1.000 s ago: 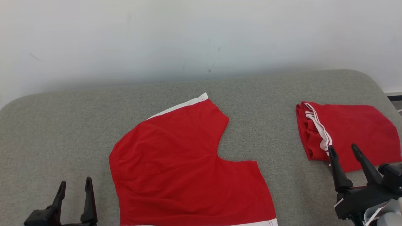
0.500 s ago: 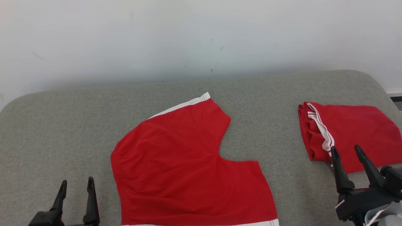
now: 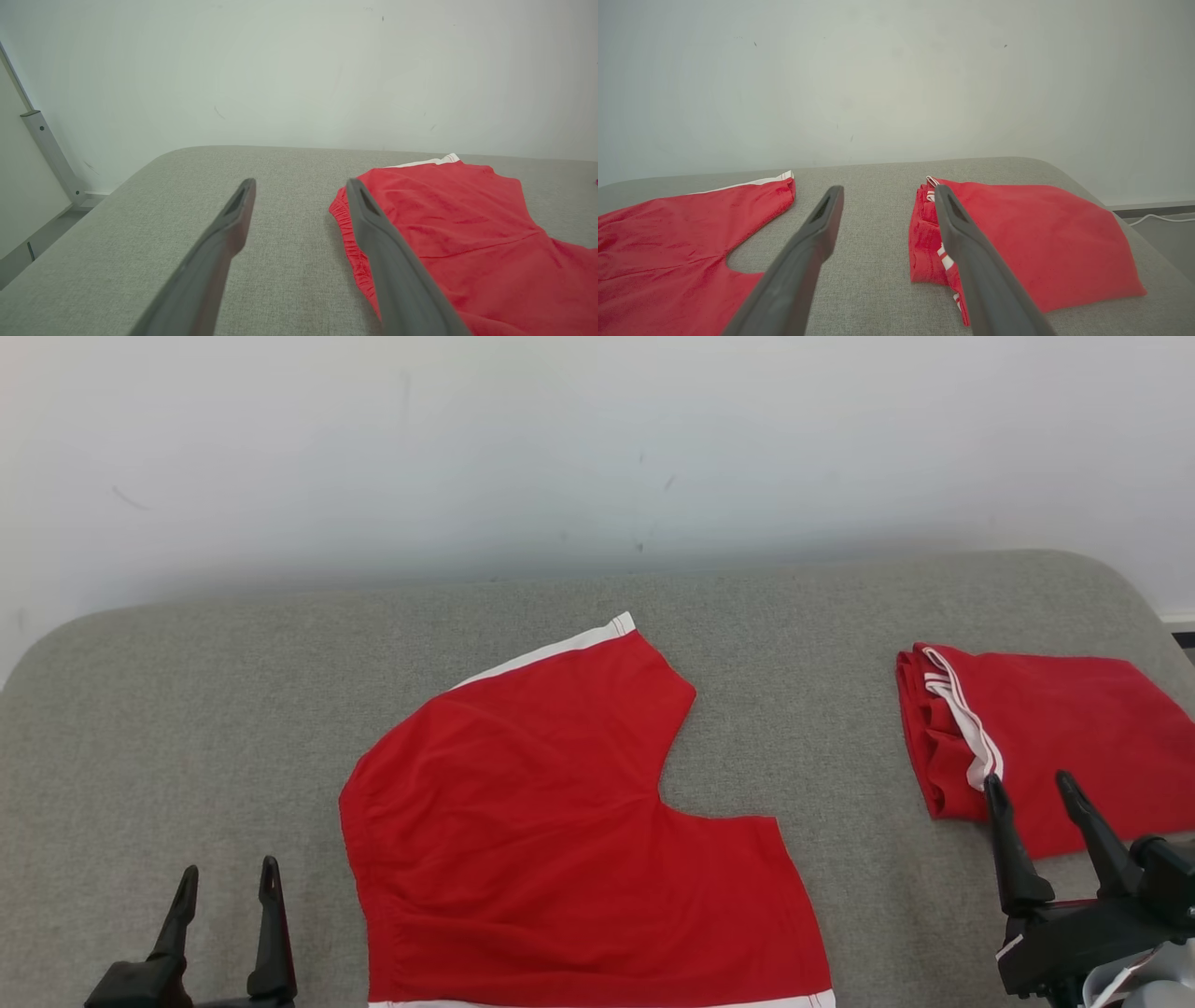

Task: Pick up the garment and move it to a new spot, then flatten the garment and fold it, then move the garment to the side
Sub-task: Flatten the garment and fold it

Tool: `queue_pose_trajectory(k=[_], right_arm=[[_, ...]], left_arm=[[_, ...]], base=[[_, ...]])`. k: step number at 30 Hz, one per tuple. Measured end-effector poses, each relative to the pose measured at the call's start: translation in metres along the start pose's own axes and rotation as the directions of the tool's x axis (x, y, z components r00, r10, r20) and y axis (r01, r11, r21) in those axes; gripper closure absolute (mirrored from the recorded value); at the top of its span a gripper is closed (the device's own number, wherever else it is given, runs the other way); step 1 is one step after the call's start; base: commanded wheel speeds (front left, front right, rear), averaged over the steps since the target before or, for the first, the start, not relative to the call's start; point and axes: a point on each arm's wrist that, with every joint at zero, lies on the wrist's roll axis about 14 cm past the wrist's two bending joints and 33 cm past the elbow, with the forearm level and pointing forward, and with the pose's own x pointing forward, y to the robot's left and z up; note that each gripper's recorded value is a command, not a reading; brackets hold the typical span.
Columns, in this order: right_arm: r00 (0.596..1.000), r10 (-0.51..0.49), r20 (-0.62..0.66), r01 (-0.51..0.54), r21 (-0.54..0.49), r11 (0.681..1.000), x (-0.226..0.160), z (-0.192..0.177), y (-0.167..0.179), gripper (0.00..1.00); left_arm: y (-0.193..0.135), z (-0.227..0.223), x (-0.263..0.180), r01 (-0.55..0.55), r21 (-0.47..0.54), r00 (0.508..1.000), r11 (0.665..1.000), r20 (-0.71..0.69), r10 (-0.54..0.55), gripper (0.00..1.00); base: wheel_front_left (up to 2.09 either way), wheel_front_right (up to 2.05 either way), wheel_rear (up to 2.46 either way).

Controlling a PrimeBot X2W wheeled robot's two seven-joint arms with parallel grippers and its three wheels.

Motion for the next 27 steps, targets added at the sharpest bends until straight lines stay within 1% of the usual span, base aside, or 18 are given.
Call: queue_pose_trajectory(k=[9,15,18,27], right_arm=[[1.0,0.017,0.003,-0.017,0.006,1.0,0.0,-0.001,0.005,0.0],[0.996,0.065,-0.058,-0.063,0.035,0.997,-0.009,-0.02,0.012,0.0],[0.993,0.083,-0.085,-0.079,0.042,0.996,-0.012,-0.027,0.015,0.0],[0.979,0.155,-0.136,-0.148,0.057,0.987,-0.011,-0.035,0.031,0.0]], left_arm=[[-0.001,0.001,-0.002,0.003,0.002,1.0,1.0,0.003,-0.003,0.0],[-0.016,-0.014,-0.011,0.081,-0.003,0.994,0.997,-0.073,-0.081,0.0],[-0.021,-0.015,-0.013,0.112,0.002,0.99,0.994,-0.091,-0.111,0.0],[-0.028,-0.027,-0.021,0.165,0.0,0.97,0.986,-0.18,-0.162,0.0]], base=[[0.0,0.0,0.0],[0.0,0.0,0.0],[0.0,0.0,0.0],[0.0,0.0,0.0]])
